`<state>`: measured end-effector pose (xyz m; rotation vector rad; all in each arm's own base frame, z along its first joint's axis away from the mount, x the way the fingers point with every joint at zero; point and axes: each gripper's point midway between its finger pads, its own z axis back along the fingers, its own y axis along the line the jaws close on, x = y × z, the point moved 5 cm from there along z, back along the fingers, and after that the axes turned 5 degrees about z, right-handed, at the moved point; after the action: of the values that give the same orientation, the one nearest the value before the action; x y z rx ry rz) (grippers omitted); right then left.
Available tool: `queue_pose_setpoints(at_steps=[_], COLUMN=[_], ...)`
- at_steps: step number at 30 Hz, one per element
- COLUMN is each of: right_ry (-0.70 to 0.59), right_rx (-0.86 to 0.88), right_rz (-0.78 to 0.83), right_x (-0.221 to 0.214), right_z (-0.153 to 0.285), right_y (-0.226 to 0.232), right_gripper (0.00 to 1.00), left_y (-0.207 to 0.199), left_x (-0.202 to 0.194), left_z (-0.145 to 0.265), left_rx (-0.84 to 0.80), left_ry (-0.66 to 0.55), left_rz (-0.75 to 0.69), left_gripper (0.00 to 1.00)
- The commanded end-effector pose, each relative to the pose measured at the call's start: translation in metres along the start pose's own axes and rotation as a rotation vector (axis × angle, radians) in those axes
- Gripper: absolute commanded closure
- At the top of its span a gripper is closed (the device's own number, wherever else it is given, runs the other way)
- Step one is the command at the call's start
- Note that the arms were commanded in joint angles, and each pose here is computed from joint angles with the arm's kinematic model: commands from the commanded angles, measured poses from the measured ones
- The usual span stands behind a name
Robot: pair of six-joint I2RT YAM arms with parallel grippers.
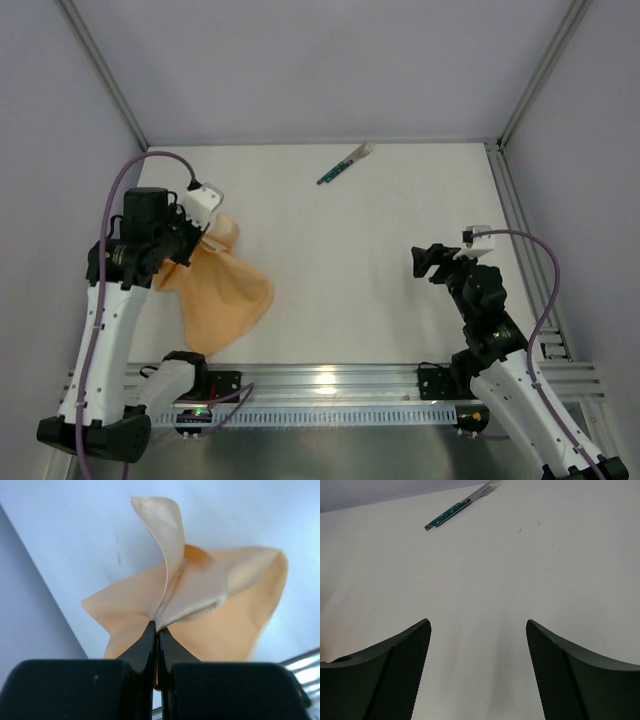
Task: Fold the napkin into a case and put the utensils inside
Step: Pick up the crumpled napkin from the corner of the board, then place the crumpled napkin at the center of the board.
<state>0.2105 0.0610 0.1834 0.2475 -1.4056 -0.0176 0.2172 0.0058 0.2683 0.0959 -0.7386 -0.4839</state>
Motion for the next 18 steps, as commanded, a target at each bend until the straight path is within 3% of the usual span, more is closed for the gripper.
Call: queue_pose_setpoints(at_steps=[1, 3, 7, 10, 14, 18], right_ry=[0.014, 0.071, 0.131, 0.141, 0.153, 0.232], right_rx=[0.131, 0.188, 0.254, 0.302, 0.322, 0.317], right_rz=[-0.002, 0.001, 0.012, 0.018, 0.014, -0.014], right_x=[0.025, 0.029, 0.04, 0.047, 0.046, 0.031], right_z=[-0.001, -0.003, -0.004, -0.002, -0.005, -0.013], right_y=[0.022, 0.032, 0.044, 0.051, 0.054, 0.055], right_gripper=[0.2, 0.21, 0.22, 0.22, 0.22, 0.23], left_y=[-0.044, -0.053, -0.064, -0.058, -0.043, -0.049], left_x=[0.018, 0.046, 0.078, 0.096, 0.115, 0.13], left_z=[0.063, 0.093, 0.119, 0.122, 0.074, -0.013], left_rx=[-0.205, -0.274, -0.419, -0.404, -0.309, -0.322], left_ry=[-0.074, -0.173, -0.236, -0.271, -0.23, -0.129], left_rz=[0.035, 0.063, 0.106, 0.093, 0.051, 0.001], left_gripper=[1.0, 1.0, 1.0, 1.0, 1.0, 0.98])
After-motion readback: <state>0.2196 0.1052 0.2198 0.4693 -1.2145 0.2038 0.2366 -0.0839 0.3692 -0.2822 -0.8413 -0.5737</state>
